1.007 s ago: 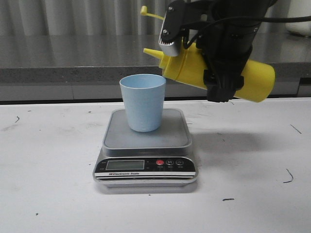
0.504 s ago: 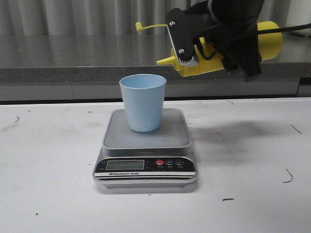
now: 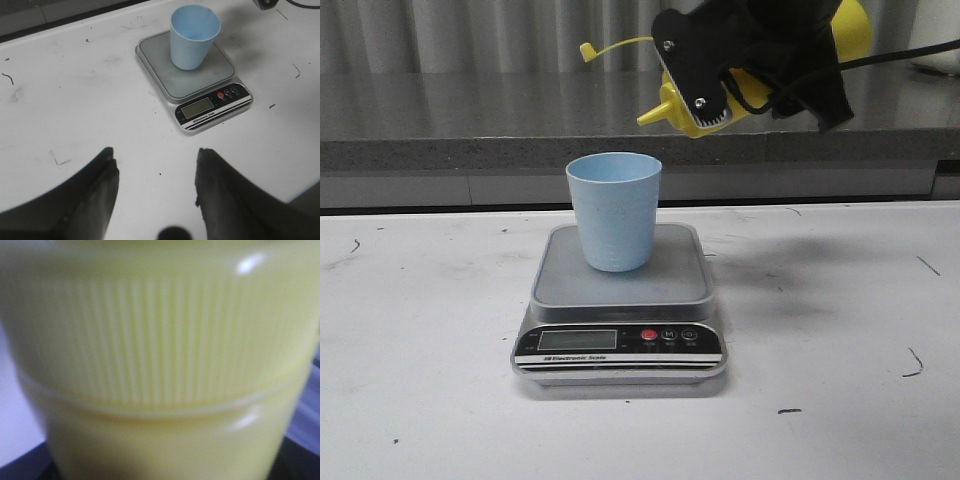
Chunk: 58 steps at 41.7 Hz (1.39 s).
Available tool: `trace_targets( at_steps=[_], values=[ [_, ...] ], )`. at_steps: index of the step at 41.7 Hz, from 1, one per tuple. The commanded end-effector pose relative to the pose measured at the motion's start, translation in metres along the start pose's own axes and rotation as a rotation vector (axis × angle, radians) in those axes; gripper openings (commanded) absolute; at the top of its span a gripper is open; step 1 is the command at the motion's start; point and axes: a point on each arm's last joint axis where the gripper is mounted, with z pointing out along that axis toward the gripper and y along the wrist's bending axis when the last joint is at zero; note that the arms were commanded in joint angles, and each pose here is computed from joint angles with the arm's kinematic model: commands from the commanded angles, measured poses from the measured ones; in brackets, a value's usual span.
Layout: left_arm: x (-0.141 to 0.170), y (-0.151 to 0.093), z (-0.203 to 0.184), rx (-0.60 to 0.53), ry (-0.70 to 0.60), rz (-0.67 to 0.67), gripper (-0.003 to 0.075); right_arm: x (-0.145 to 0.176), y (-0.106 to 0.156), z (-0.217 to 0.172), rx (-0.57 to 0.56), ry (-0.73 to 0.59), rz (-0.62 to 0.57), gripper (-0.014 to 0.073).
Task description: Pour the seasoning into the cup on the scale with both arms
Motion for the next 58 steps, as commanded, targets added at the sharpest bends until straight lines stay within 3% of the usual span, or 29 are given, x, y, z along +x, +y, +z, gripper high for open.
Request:
trace_targets(
  at_steps=[1, 10, 17, 35, 42, 48, 54, 58],
  values=[
    [-0.012, -0.002, -0.006, 0.016, -0.091, -0.005, 0.0356, 0.014, -0.026, -0.017, 0.114, 0.029, -0.021, 0.0363],
    [-0.012, -0.002, -0.006, 0.016, -0.091, -0.005, 0.0356, 0.014, -0.025, -0.017, 0.098, 0.021, 0.006, 0.0363],
    [-0.012, -0.002, -0.006, 0.016, -0.091, -0.005, 0.0356, 0.013, -0.022, -0.016, 0.066, 0.001, 0.163, 0.0363],
    [-0.012, -0.002, -0.006, 0.016, -0.091, -0.005, 0.0356, 0.023, -0.021, -0.032, -0.027, -0.028, 0.852, 0.0363],
    [-0.012, -0.002, -0.006, 0.016, -0.091, -0.005, 0.0356, 0.048, -0.029, -0.045, -0.047, -0.107, 1.074, 0.0363],
    [-0.012, -0.002, -0.006, 0.016, -0.091, -0.005, 0.0356, 0.08, -0.029, -0.053, -0.069, -0.162, 1.334, 0.0363],
    [-0.012, -0.002, -0.006, 0.016, -0.091, -0.005, 0.0356, 0.105, -0.011, -0.059, -0.042, -0.29, 1.606, 0.0363],
    [-0.012, -0.002, -0.006, 0.016, -0.091, -0.005, 0.0356, 0.114, 0.011, -0.058, 0.004, -0.344, 1.7, 0.0363]
  ],
)
